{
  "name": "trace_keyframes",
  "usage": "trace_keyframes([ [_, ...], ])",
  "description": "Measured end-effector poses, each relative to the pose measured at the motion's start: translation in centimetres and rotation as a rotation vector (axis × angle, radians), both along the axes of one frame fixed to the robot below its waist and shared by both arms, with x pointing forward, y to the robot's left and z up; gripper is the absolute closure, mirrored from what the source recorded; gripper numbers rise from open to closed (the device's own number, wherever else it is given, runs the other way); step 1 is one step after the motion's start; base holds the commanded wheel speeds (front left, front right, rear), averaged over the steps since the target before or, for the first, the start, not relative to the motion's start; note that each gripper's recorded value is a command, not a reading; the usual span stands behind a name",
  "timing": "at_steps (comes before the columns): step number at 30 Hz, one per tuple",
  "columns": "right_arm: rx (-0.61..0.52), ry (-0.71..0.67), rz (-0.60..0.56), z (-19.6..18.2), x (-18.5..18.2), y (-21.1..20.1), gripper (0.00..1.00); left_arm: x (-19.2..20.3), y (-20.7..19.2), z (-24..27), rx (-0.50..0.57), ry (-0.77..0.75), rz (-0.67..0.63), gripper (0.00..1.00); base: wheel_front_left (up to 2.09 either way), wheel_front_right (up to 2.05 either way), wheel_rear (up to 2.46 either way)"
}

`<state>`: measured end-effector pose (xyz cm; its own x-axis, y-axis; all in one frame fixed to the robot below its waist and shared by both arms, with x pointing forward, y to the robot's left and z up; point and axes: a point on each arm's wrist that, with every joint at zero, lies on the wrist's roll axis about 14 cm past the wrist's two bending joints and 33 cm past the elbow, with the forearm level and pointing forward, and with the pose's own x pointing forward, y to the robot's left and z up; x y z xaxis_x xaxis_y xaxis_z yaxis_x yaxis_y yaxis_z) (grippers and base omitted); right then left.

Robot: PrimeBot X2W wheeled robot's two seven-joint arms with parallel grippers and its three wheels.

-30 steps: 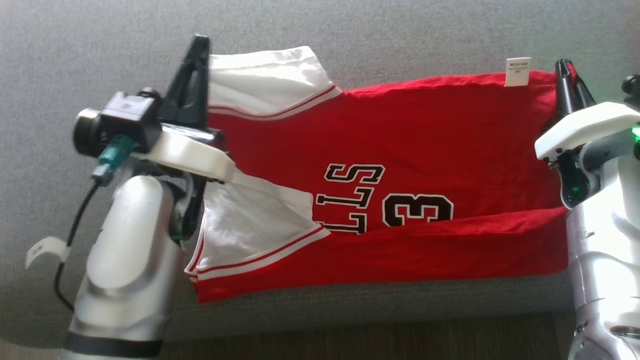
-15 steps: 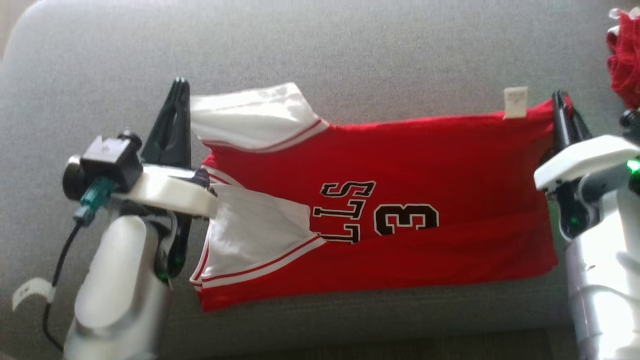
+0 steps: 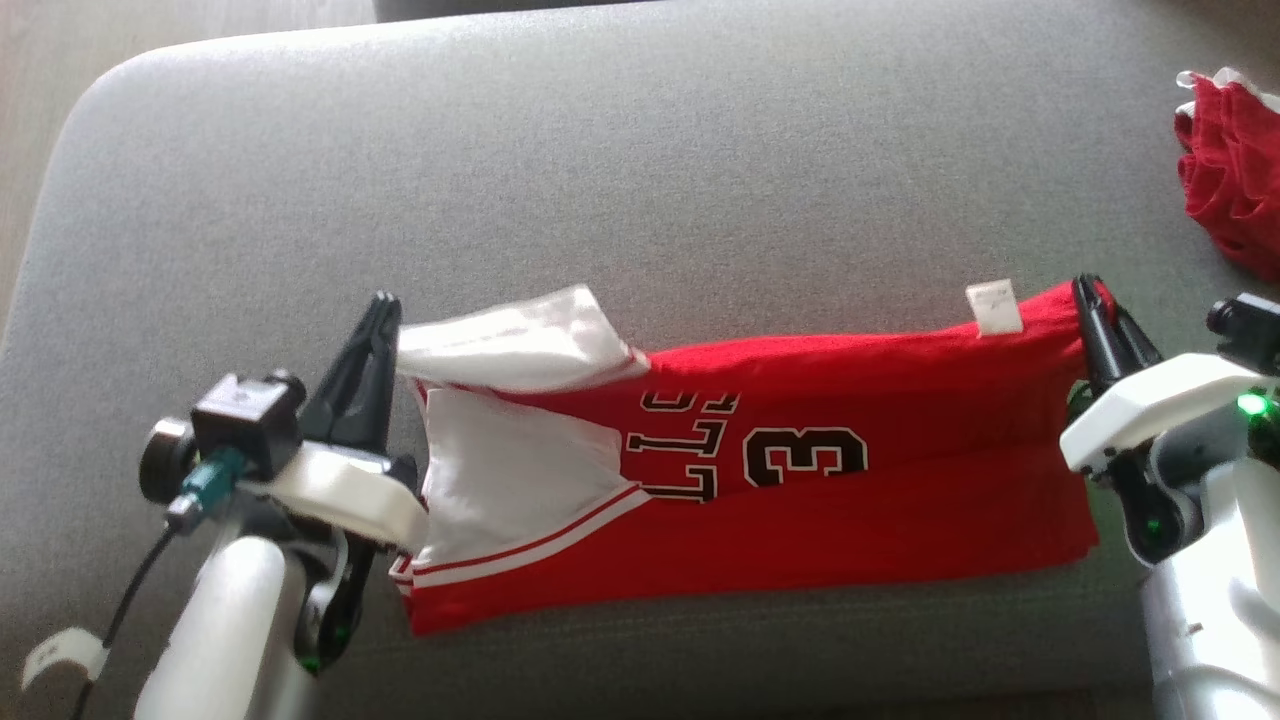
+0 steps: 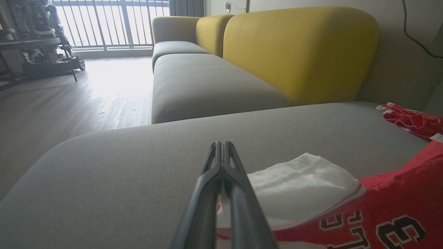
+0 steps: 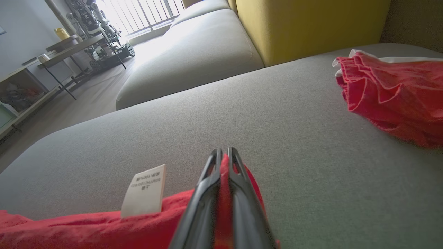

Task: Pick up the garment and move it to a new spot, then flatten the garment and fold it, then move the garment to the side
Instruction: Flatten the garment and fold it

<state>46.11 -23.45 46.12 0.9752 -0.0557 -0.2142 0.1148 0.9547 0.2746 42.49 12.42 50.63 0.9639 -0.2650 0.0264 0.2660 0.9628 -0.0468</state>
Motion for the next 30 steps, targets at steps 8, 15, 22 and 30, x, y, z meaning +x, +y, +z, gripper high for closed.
trace_keyframes([
  [8,-0.004,0.047,0.018,-0.7,-2.0,-0.1,1.0,-1.6,0.1,-1.6,0.031,0.067,-0.026,1.0,0.0,0.0,0.0],
  [15,-0.017,0.095,0.013,-2.1,-3.4,-0.6,1.0,-3.0,-0.1,-3.4,0.07,0.139,-0.075,1.0,0.0,0.0,0.0],
  [22,-0.071,0.142,0.019,-3.0,-3.8,-1.4,1.0,-4.6,-0.9,-5.4,0.12,0.221,-0.151,1.0,0.0,0.0,0.0],
  [30,-0.088,0.251,0.06,-5.0,-5.5,-1.0,1.0,-6.3,-2.1,-6.8,0.166,0.282,-0.235,1.0,0.0,0.0,0.0],
])
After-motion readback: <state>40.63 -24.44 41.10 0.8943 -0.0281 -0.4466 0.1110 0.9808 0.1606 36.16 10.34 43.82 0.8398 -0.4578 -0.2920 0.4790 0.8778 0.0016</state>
